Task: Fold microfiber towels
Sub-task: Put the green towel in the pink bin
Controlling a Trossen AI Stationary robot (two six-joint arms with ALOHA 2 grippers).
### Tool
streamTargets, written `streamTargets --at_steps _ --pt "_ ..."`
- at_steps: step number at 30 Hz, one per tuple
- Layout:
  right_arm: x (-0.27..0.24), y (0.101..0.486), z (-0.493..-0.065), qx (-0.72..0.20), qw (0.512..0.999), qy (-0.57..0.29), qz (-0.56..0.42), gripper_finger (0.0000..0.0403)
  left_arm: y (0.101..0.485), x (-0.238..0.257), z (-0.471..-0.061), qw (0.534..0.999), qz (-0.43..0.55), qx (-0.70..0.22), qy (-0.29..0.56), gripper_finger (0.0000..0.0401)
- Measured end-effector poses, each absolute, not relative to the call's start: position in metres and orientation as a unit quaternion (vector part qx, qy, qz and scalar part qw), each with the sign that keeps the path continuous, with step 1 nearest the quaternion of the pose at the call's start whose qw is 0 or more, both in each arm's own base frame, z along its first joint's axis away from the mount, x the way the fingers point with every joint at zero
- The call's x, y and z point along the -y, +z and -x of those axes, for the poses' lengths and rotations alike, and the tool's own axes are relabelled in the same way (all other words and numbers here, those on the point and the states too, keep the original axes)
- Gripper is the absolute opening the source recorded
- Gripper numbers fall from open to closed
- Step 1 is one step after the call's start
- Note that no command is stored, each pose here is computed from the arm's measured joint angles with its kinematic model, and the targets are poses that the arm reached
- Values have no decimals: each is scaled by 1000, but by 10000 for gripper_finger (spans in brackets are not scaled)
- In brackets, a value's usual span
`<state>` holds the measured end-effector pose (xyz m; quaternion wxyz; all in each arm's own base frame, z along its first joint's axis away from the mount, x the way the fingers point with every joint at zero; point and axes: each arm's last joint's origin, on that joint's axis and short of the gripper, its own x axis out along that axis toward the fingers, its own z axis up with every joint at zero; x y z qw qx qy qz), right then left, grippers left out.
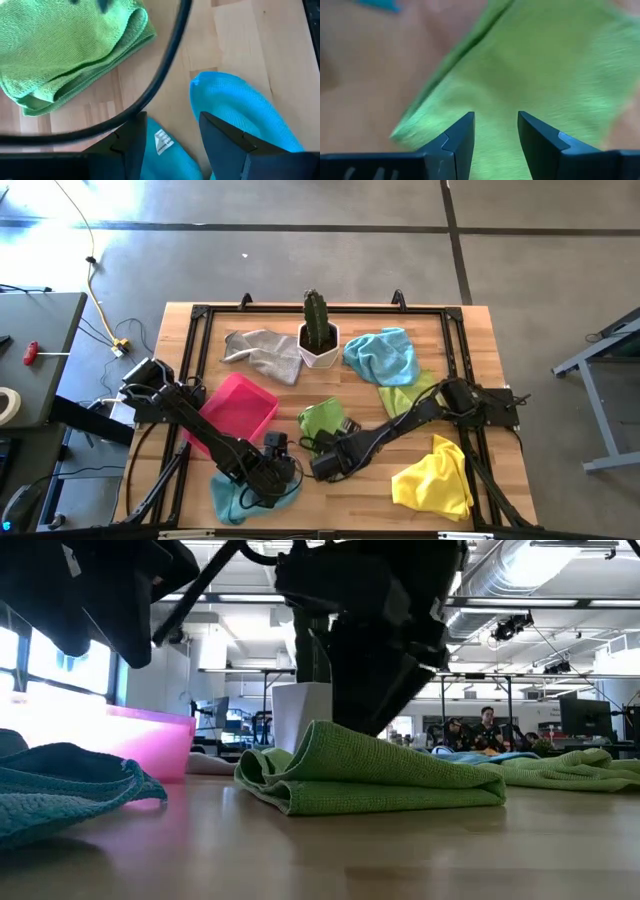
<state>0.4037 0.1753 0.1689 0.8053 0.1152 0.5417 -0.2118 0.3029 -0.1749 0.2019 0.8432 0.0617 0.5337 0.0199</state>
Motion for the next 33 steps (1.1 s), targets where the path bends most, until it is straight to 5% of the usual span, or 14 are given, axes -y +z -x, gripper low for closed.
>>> streamTargets --at_steps 6,16,24,33 --pt "-189 170 -397 -548 809 -184 -107 142 202 169 -306 849 -79 -521 45 172" --pt "-191 229 -347 -543 808 -224 31 142 204 158 -319 865 -154 -473 62 172" --pt "-210 214 -352 -555 815 -138 98 142 199 160 -330 894 -152 -421 -6 172" --pt "-209 212 -335 -595 775 -163 137 142 189 158 -333 915 -148 -376 -16 172"
